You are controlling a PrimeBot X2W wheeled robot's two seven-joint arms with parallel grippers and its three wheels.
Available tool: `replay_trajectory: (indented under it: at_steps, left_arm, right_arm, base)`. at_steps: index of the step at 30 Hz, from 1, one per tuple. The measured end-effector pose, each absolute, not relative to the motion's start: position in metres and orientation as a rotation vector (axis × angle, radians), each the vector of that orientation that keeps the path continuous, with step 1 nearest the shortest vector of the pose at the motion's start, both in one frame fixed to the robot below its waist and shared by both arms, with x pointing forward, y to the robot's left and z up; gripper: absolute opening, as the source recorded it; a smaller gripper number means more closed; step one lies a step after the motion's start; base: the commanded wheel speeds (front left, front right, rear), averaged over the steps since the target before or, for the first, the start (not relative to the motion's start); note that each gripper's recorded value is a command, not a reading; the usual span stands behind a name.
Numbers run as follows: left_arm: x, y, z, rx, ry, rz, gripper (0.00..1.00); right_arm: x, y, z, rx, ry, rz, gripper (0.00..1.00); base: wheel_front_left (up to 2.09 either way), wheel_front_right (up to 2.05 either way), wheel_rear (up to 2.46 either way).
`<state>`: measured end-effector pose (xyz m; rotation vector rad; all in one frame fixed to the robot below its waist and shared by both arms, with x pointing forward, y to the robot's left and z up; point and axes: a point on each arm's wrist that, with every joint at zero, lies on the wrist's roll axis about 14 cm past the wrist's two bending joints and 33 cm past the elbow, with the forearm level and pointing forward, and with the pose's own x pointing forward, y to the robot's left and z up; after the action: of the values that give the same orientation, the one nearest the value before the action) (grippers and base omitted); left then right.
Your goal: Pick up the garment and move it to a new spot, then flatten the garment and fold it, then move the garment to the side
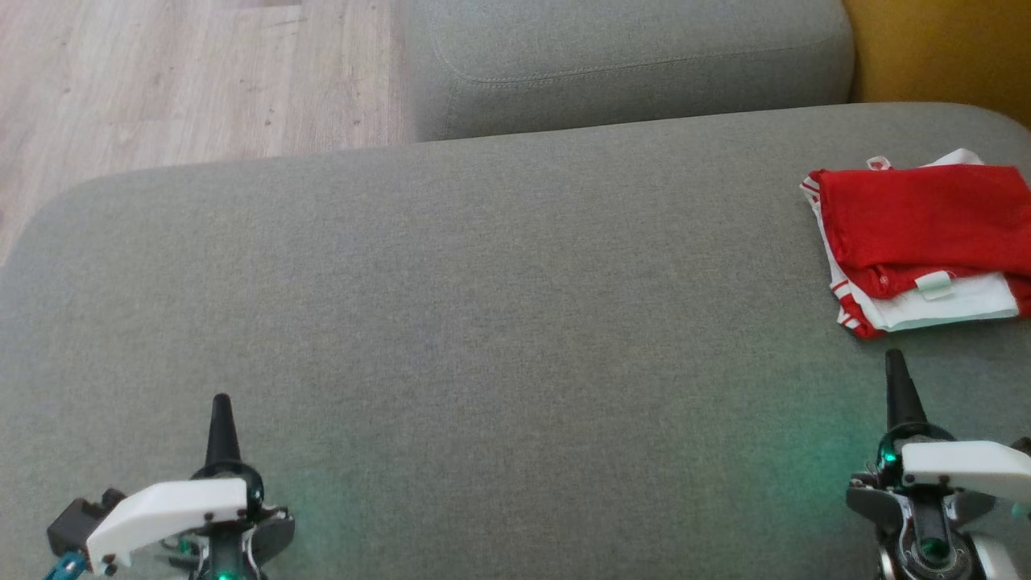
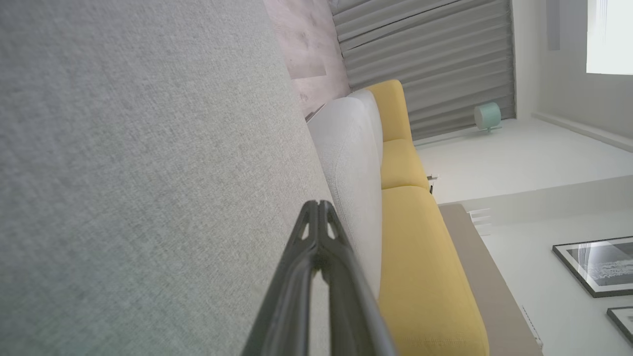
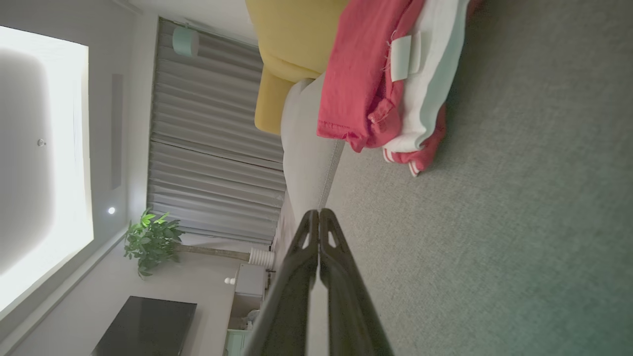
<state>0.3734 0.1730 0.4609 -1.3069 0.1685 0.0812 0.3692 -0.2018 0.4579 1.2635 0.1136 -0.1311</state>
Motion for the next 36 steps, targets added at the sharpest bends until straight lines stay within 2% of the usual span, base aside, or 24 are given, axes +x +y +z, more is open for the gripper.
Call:
replay_trajectory:
  at_steps: [27, 36]
  left_arm:
    - [0.374, 0.187, 0.474, -1.572, 0.102, 0.059, 0.0]
    - [0.374, 0.187, 0.474, -1.577, 0.103, 0.056, 0.0]
  right_arm:
    - [0.371, -0.207, 0.473, 1.569, 0.057, -0.102, 0.0]
    - [0.371, -0.207, 0.474, 1.575, 0.053, -0.102, 0.0]
  base:
    - [0.0, 0.0, 0.0]
    - [0.0, 0.0, 0.0]
